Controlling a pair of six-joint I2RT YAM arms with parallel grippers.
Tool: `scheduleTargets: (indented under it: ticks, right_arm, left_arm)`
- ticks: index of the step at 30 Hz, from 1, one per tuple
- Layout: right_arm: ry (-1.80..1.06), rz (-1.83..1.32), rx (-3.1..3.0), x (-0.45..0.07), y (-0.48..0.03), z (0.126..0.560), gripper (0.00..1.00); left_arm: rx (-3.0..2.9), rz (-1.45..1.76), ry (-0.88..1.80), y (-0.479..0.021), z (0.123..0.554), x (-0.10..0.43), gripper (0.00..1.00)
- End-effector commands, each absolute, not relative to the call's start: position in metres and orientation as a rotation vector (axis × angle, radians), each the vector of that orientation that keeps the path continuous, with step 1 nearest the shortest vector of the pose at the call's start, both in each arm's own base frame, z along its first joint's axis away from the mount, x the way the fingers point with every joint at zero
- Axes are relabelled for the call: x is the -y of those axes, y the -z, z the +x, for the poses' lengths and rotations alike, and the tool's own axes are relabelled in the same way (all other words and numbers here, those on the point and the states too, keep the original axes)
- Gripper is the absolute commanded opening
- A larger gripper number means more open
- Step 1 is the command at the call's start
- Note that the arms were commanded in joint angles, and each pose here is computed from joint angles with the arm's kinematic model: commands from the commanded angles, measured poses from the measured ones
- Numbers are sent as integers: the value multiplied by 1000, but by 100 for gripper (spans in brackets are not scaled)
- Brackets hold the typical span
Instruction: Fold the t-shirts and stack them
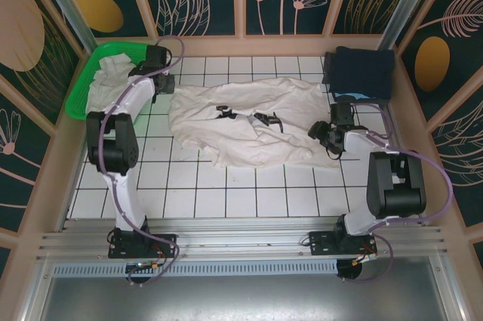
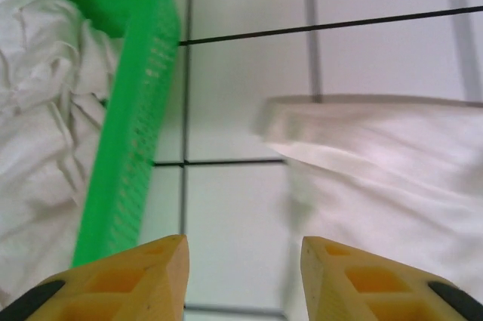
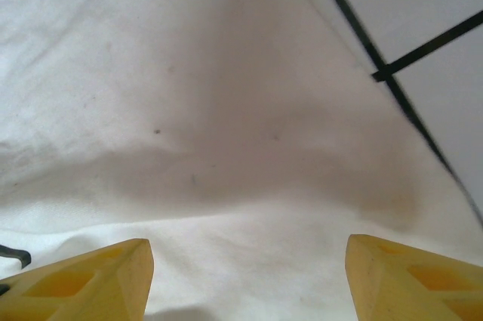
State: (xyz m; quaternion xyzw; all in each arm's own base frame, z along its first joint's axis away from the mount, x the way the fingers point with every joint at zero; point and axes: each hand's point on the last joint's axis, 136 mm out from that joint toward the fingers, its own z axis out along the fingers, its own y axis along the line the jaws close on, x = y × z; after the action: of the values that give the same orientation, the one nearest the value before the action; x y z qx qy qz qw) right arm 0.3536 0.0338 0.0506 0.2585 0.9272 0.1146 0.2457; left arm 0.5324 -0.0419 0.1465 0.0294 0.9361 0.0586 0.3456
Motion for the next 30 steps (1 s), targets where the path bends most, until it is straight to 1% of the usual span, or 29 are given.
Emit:
scheduleTargets:
  ticks: [1, 3, 5, 8, 10, 12, 15, 17, 18, 20, 22, 23, 26, 29, 30]
  right_arm:
    - [-172, 803, -2506, -14, -59, 332, 68]
    - [-81, 875, -2460, 1, -62, 323, 68]
    - [-98, 896, -2436, 2, -60, 318, 68]
    - [-188, 874, -2480, -11, -49, 318, 68]
    - [-240, 846, -2523, -21, -40, 321, 66]
    - [-232, 841, -2542, -22, -33, 325, 64]
    - [-209, 868, -2526, -17, -30, 330, 58]
    - [-221, 894, -2505, -12, -28, 333, 52]
    - [-231, 905, -2502, -10, -26, 334, 52]
    - [-255, 931, -2506, -7, -21, 333, 52]
    - [-244, 949, -2501, 0, -21, 333, 53]
    - [-239, 961, -2497, 4, -21, 333, 54]
    - [-235, 958, -2473, 9, -33, 335, 56]
    - [-304, 906, -2452, -5, -50, 341, 56]
    - [-315, 883, -2455, -13, -53, 342, 56]
  left_arm:
    - [-2309, 236, 145, -200, 488, 141, 46]
    - [-2296, 381, 262, -190, 456, 197, 48]
    - [-2346, 453, 403, -162, 421, 240, 48]
    - [-2430, 428, 565, -114, 382, 266, 48]
    - [-2478, 410, 581, -86, 366, 267, 49]
    - [-2523, 404, 546, -61, 358, 258, 49]
    - [-2569, 366, 402, -36, 356, 233, 48]
    - [-2639, 330, 344, -15, 347, 208, 42]
    - [-2666, 311, 326, -8, 344, 196, 39]
    - [-2711, 245, 269, 3, 341, 166, 37]
    - [-2734, 210, 234, 1, 343, 145, 36]
    - [-2731, 185, 195, -2, 345, 134, 37]
    - [-2715, 146, 185, -12, 354, 120, 38]
    - [-2715, 124, 41, -18, 361, 99, 37]
    - [-2691, 87, 8, -28, 365, 90, 37]
